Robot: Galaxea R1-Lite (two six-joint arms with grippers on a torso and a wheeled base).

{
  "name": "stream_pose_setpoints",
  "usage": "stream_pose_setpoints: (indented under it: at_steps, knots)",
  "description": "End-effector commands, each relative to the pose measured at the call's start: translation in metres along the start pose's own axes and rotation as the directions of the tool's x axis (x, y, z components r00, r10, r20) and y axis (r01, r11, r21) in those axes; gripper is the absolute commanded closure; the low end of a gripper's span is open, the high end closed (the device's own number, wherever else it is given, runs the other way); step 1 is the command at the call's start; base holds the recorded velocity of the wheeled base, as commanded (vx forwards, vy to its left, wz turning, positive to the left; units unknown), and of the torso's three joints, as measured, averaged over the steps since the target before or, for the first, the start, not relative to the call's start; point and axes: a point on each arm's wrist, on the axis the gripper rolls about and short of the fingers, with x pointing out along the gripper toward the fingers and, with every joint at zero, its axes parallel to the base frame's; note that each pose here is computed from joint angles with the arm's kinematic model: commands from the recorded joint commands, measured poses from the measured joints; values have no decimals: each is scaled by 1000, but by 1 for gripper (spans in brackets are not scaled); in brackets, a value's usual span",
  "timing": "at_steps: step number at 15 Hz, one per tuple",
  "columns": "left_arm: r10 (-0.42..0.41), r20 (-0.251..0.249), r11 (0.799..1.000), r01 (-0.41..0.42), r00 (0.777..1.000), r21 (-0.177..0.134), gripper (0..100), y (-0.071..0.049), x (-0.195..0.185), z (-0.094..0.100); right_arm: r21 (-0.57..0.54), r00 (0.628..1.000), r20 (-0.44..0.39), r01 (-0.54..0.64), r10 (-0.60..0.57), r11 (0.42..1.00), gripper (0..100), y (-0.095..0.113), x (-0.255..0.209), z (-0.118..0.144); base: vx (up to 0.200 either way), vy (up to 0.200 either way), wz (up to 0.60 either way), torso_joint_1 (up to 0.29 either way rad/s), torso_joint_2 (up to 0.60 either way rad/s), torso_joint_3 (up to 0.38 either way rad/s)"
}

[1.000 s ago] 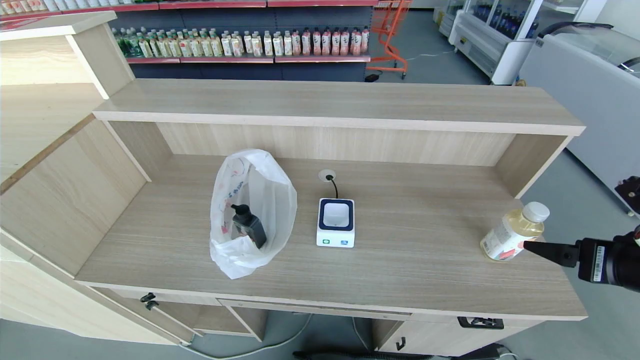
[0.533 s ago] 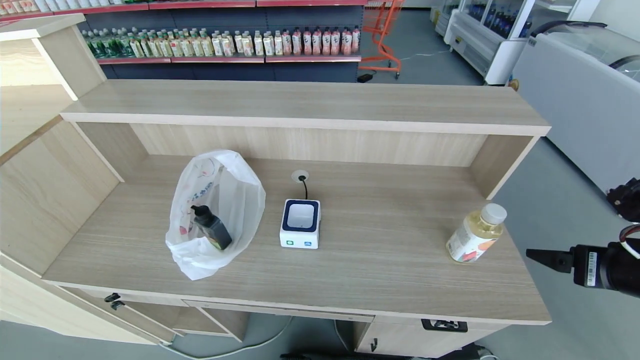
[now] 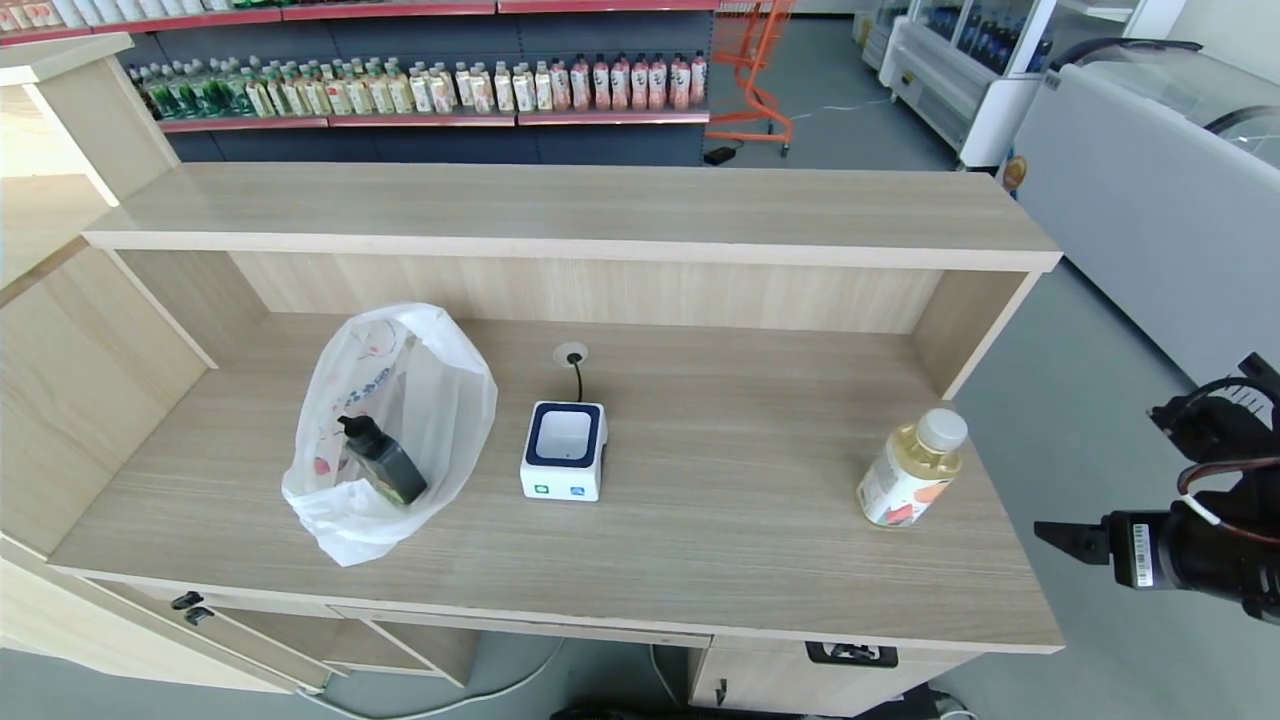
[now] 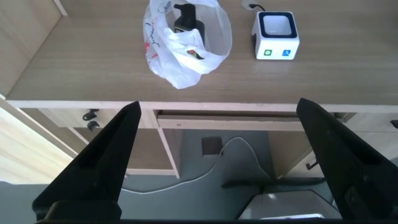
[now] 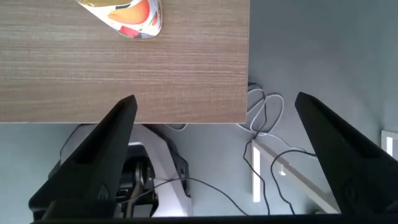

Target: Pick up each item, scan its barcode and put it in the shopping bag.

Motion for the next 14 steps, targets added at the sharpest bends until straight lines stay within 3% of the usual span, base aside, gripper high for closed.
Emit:
stream_pose_setpoints:
  at_steps: [1,5,11,14]
  knots:
    - [0,0,1000,0,1000,0,0,0,0,0,-3,998,-33,-44,44,999,0,5,32,-20,0,0,0,0,0,0]
    - [0,0,1000,0,1000,0,0,0,0,0,-47,985,58,-157,159,987,0,24,54,-37,0,0,0,0,0,0]
    - [0,0,1000,0,1000,0,0,0,0,0,-60,970,159,-178,185,982,0,38,99,-42,0,0,0,0,0,0]
    - [0,0,1000,0,1000,0,0,0,0,0,-15,945,240,-225,223,974,0,53,120,-41,0,0,0,0,0,0]
